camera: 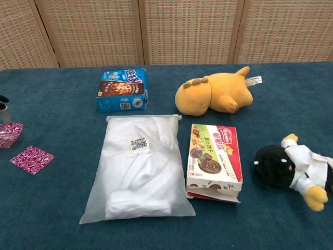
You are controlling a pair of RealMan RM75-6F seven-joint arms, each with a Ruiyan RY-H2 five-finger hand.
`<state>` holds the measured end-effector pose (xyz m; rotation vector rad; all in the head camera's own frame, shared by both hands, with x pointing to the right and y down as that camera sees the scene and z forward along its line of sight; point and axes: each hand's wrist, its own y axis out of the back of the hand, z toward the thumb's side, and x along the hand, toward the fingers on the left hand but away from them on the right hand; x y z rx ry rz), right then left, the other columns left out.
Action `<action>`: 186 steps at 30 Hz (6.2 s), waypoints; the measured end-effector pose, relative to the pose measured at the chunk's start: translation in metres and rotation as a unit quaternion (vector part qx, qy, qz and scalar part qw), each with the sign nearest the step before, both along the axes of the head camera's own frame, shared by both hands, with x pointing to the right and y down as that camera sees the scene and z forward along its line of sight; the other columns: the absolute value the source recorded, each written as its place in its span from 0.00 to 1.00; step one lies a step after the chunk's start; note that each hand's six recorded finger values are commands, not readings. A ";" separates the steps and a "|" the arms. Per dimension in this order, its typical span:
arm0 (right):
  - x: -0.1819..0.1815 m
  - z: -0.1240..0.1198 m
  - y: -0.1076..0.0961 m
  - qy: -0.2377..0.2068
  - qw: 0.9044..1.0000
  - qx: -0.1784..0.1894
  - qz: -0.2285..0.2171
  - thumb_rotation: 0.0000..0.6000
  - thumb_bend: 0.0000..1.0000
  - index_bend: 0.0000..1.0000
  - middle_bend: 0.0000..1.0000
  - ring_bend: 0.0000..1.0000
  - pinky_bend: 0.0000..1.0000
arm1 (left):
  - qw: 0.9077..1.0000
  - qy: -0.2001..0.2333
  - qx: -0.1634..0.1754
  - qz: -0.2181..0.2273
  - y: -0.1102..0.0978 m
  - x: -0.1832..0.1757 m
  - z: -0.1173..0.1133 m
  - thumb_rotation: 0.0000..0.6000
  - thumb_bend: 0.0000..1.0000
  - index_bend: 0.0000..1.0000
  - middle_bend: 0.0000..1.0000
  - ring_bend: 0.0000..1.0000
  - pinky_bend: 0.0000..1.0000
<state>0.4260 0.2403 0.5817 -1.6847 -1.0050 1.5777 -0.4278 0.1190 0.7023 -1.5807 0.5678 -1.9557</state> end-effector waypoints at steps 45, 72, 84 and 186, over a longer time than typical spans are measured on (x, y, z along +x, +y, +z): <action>-0.001 0.002 0.001 0.005 1.000 -0.002 -0.003 1.00 0.00 0.00 0.00 0.00 0.00 | 1.000 -0.020 0.006 0.014 0.000 -0.025 0.020 1.00 0.35 0.44 0.00 0.00 0.00; 0.000 0.002 0.000 0.004 1.000 0.001 -0.002 1.00 0.00 0.00 0.00 0.00 0.00 | 0.999 -0.026 0.007 0.017 -0.002 -0.022 0.024 1.00 0.34 0.26 0.00 0.00 0.00; 0.000 0.001 0.000 0.003 1.000 0.001 -0.001 1.00 0.00 0.00 0.00 0.00 0.00 | 1.000 -0.017 0.012 0.010 -0.002 -0.020 0.022 1.00 0.33 0.23 0.00 0.00 0.00; 0.000 0.000 0.001 0.003 1.000 0.002 -0.001 1.00 0.00 0.00 0.00 0.00 0.00 | 0.980 0.068 -0.037 0.183 0.052 0.061 0.016 1.00 0.27 0.28 0.00 0.00 0.00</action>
